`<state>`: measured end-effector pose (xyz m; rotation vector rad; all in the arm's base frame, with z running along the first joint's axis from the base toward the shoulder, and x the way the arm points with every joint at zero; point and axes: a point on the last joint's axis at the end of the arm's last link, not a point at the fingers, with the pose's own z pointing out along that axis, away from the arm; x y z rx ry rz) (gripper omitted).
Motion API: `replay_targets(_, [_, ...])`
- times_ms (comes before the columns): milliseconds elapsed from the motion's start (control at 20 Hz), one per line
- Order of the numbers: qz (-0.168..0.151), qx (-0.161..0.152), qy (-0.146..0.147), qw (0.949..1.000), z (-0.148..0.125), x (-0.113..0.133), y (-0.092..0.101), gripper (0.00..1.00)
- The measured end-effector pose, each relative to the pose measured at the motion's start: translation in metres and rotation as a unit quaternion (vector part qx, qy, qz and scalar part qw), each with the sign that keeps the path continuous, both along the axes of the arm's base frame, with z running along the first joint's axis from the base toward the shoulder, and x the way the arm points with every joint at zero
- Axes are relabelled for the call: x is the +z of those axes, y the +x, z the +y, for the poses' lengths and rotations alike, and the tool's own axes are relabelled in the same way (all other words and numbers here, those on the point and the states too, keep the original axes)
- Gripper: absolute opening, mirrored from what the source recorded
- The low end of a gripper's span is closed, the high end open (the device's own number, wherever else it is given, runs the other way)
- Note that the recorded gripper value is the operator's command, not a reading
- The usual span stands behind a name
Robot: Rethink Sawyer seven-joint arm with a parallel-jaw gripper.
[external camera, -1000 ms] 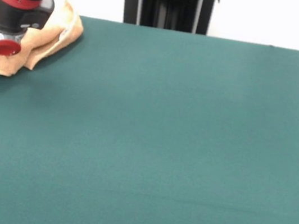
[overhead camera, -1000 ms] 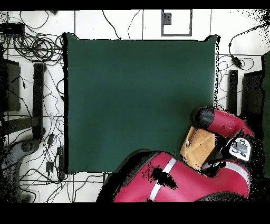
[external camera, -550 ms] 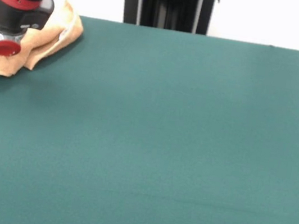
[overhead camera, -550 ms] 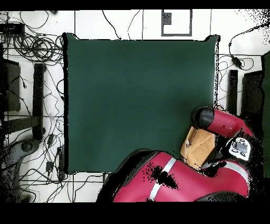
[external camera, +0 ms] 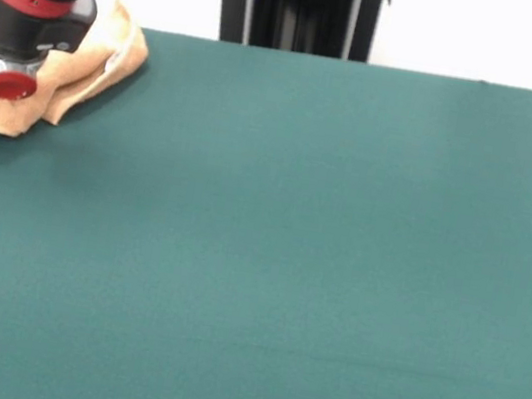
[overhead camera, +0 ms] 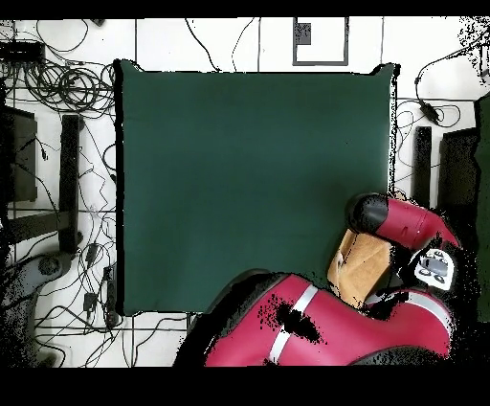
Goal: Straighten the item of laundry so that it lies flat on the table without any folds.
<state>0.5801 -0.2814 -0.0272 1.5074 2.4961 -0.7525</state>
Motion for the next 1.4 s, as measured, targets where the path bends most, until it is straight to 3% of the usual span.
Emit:
replay_targets(450, [-0.001, 0.013, -0.004, 0.9999, 0.010, 0.002, 0.008, 0.00])
replay_targets(500, [-0.001, 0.016, -0.004, 0.9999, 0.014, 0.002, 0.010, 1.00])
replay_targets(1400, [-0.013, 0.004, 0.001, 0.9999, 0.018, 0.003, 0.018, 1.00])
